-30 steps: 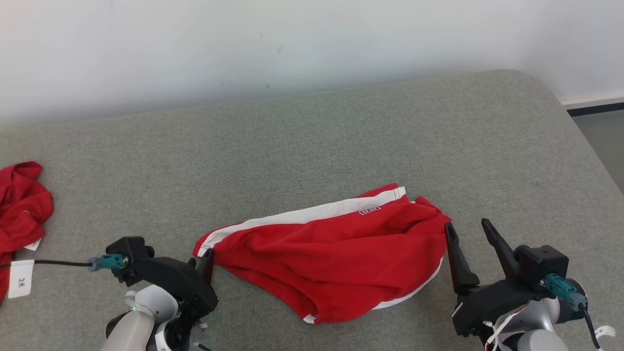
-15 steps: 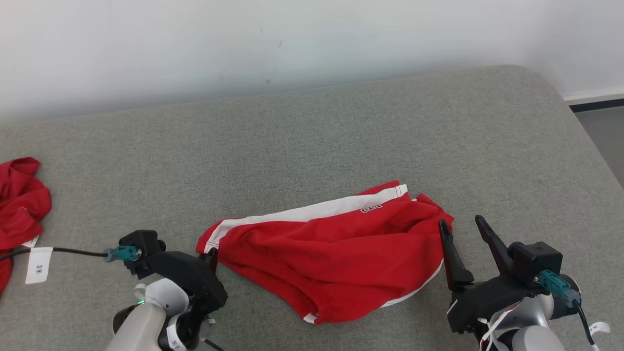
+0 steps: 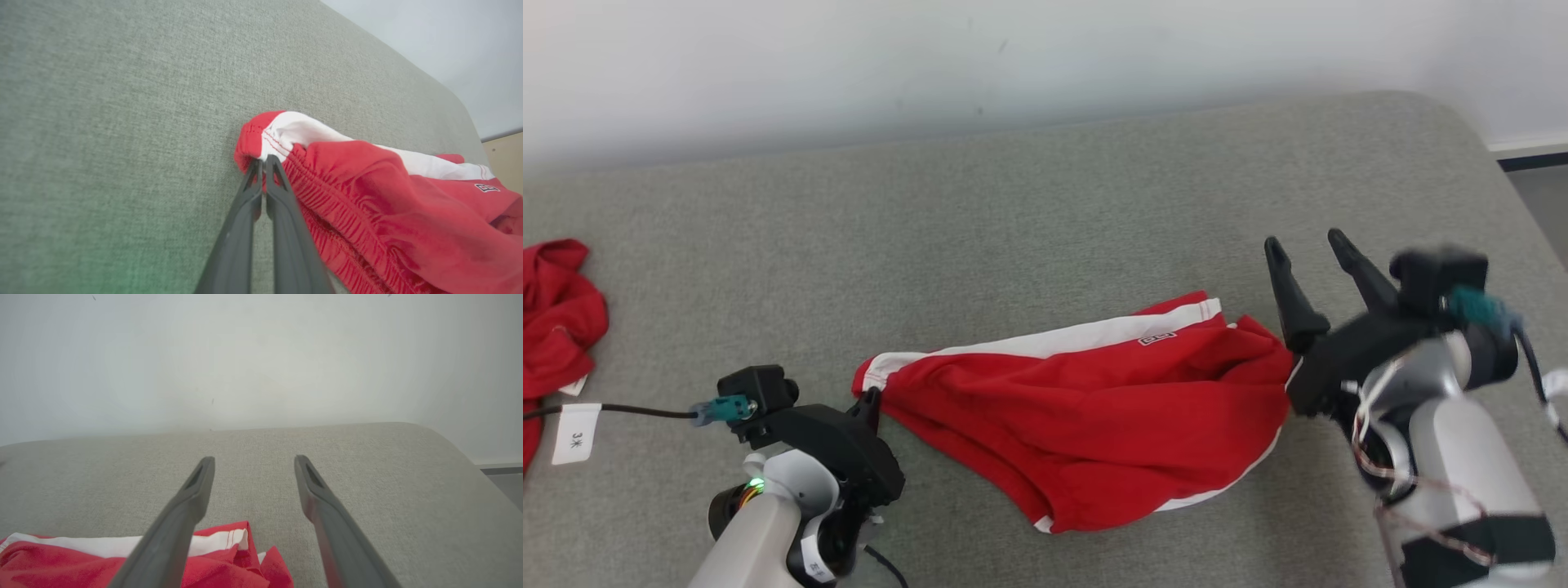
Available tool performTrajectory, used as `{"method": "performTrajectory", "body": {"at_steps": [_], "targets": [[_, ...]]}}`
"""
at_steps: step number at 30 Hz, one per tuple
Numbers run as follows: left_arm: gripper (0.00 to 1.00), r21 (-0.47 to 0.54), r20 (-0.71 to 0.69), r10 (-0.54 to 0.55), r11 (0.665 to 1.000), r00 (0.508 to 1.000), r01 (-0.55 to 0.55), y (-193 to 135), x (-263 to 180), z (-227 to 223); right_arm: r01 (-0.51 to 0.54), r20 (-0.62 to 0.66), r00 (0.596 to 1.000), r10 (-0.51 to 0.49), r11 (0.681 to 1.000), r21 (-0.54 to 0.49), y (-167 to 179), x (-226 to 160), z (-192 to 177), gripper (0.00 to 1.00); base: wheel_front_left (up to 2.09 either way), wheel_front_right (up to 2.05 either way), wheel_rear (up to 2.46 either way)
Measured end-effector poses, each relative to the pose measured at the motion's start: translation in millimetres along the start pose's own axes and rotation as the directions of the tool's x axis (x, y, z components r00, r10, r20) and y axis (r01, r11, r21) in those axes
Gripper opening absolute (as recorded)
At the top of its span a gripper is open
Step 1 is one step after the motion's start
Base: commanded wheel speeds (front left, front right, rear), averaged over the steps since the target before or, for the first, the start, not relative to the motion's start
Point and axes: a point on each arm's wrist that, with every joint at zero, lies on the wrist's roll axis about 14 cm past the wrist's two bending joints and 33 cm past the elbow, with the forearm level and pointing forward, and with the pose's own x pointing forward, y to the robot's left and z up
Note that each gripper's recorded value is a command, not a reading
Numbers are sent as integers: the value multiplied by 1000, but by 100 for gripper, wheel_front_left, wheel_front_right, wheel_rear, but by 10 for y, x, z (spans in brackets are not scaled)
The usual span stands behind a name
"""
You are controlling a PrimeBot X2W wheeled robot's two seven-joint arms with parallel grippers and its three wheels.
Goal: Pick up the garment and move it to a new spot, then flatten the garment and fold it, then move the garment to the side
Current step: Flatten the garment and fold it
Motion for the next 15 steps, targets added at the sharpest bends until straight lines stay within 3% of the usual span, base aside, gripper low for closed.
{"method": "performTrajectory", "body": {"at_steps": [2, 4, 7, 14, 15], "targets": [[0, 3, 2, -7, 1000, 1000, 7, -13, 4, -3, -4, -120, 993, 6, 1000, 19, -37, 129, -147, 75, 0, 0, 0], [0, 1, 2, -10, 1000, 1000, 10, -15, 3, -17, -4, -300, 954, 8, 1000, 15, -70, 172, -459, 100, 0, 0, 0], [0, -1, 2, -17, 1000, 1000, 17, -26, 8, -21, -5, -442, 897, -2, 1000, -14, -152, 237, -611, 100, 0, 0, 0], [0, -16, -4, 4, 1000, 1000, -5, 90, 18, -51, -39, -562, 827, 25, 999, -14, -52, 334, -753, 100, 0, 0, 0], [0, -19, -6, 6, 1000, 1000, -6, 100, 21, -62, -49, -596, 802, 38, 999, -2, -5, 331, -810, 100, 0, 0, 0]]}}
